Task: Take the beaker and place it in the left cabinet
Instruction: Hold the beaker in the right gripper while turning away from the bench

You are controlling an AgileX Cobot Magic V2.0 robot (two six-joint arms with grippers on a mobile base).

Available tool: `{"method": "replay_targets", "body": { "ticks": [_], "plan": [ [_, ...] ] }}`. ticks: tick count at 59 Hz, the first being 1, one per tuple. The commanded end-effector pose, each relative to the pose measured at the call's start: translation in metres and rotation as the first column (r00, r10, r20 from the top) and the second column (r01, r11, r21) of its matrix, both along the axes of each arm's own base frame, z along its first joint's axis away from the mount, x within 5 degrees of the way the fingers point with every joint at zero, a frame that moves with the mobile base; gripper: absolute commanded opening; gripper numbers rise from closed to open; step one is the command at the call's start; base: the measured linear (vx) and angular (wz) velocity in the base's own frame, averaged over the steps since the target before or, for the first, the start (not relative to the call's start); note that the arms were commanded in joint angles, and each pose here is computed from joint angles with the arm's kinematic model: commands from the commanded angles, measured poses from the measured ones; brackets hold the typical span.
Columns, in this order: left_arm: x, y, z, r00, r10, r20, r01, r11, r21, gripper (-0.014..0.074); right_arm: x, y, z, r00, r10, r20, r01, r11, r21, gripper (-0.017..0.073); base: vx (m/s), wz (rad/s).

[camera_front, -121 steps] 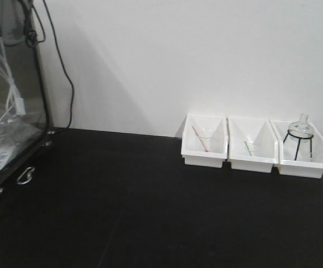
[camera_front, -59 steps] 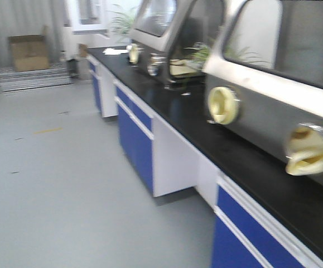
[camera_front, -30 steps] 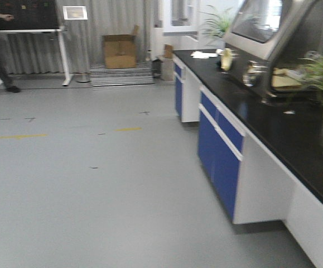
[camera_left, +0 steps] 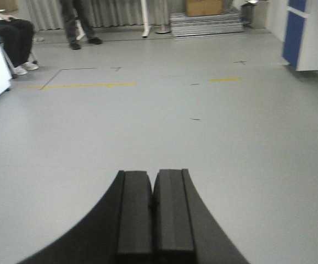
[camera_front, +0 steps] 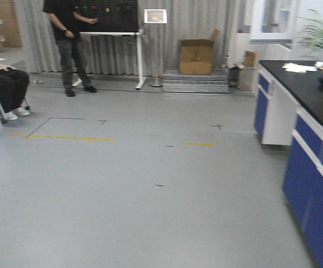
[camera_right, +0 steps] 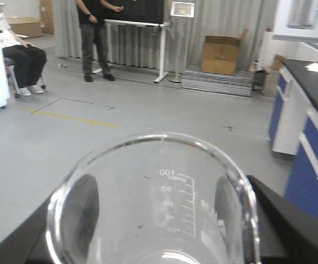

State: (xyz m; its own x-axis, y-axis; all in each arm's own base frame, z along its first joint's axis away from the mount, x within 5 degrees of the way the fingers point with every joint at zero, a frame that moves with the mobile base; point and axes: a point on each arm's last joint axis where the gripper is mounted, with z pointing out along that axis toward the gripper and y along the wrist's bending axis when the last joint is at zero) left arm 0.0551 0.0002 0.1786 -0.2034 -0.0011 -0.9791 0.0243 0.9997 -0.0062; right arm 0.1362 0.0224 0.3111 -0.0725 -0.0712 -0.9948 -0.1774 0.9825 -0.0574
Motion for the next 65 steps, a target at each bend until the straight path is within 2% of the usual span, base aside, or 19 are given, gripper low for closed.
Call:
{"method": "replay_targets", "body": {
  "ticks": [1,25,65],
  "plan": [
    [-0.0005,-0.0011,0.0133,0.994,-0.012,0.108,0.013,1.0,-0.01,0.0004,-0.0003,0.002,0.0121,0.999,0.025,0.047,-0.025,1.0,0.002,-0.0002,0.61,0.44],
    [-0.0005,-0.0011,0.0133,0.994,-0.012,0.108,0.013,1.0,-0.01,0.0004,-0.0003,0.0018,0.012,0.999,0.022,0.045,-0.022,1.0,0.002,-0.0002,0.64,0.31],
    [-0.0005,-0.0011,0.0133,0.994,-0.012,0.108,0.013,1.0,-0.01,0.0004,-0.0002,0.0015,0.0119,0.999,0.02,0.044,-0.02,1.0,0.001,-0.0002,0.7,-0.04]
  ]
}}
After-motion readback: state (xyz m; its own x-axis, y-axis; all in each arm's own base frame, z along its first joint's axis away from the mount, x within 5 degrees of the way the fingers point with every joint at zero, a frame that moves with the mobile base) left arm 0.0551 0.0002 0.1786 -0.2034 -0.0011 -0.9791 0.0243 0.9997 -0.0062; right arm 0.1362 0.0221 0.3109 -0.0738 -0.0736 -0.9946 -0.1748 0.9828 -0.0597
